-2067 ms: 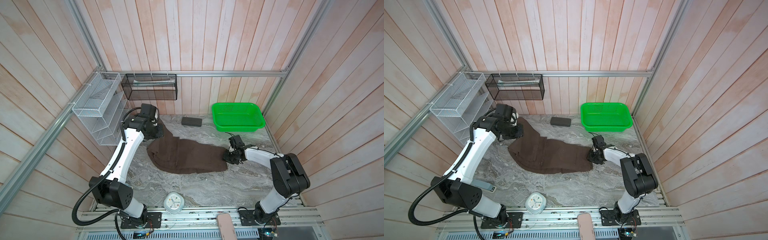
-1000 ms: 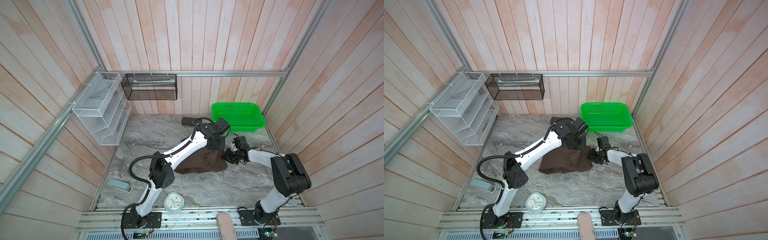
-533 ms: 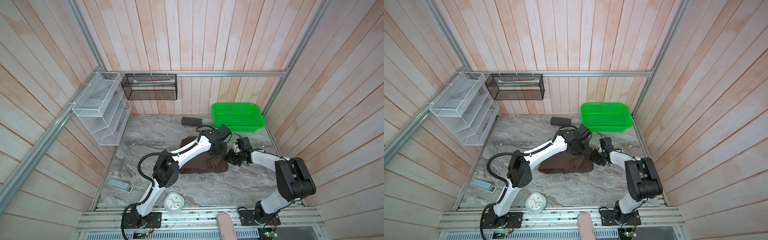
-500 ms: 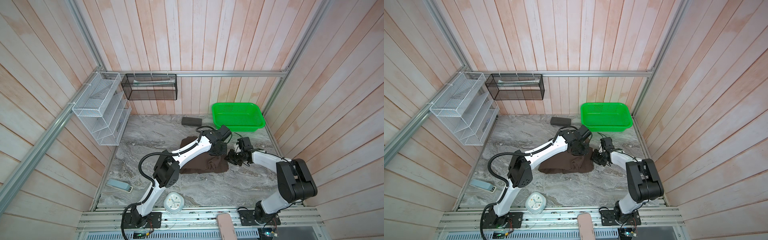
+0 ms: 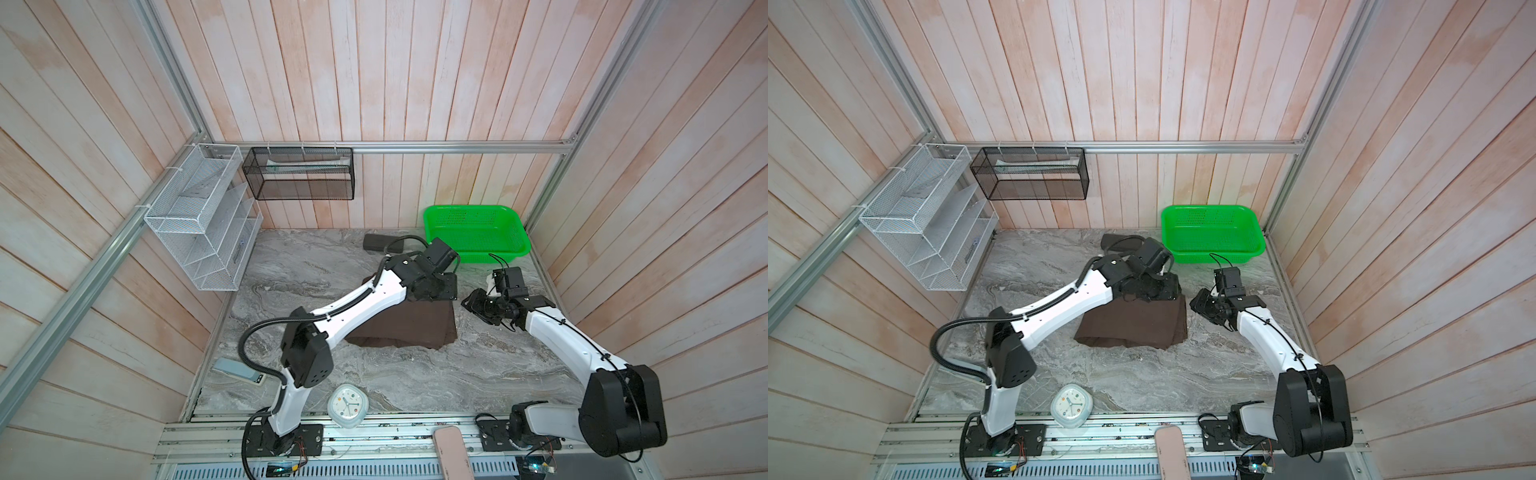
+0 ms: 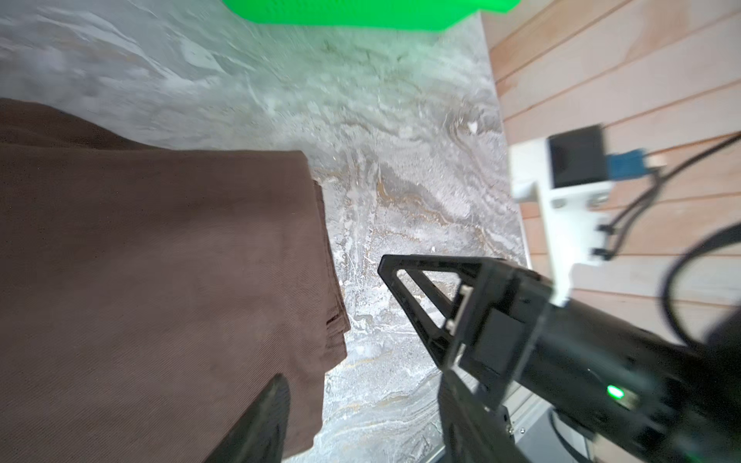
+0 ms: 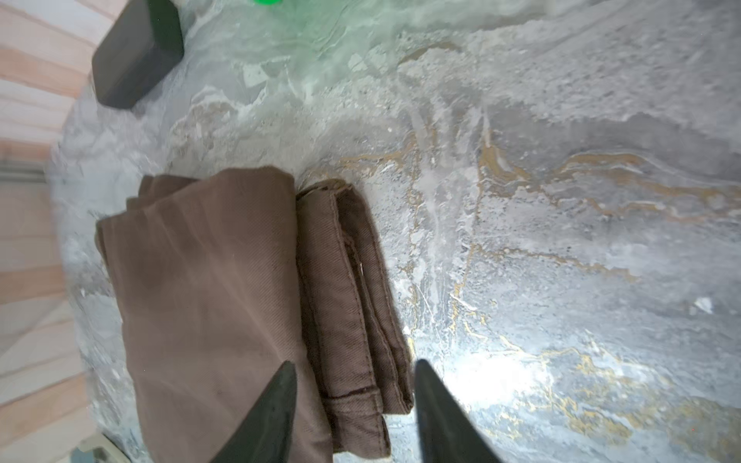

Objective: Fold and stack the trousers
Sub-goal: 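Release the folded edge with the left gripper and draw it back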

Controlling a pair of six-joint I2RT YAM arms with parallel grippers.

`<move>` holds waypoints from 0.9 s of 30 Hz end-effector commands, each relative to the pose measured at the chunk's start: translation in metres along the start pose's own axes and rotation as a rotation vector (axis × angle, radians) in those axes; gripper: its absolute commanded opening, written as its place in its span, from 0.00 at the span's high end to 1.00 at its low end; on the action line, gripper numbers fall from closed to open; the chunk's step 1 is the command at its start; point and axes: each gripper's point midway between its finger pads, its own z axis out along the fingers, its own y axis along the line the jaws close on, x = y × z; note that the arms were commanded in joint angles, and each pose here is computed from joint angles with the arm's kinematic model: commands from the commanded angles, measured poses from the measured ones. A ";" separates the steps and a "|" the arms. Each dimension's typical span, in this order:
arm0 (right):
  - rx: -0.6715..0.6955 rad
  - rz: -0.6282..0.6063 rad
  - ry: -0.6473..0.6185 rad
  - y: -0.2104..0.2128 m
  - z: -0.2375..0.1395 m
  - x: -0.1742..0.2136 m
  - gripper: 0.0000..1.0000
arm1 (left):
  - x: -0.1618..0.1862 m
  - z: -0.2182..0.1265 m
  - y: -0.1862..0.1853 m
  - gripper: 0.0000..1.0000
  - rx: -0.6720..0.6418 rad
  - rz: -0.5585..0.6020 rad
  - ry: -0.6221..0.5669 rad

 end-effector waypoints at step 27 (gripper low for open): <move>-0.091 -0.227 0.058 0.089 -0.003 0.012 1.00 | 0.035 -0.082 0.286 0.27 -0.056 -0.339 -0.080</move>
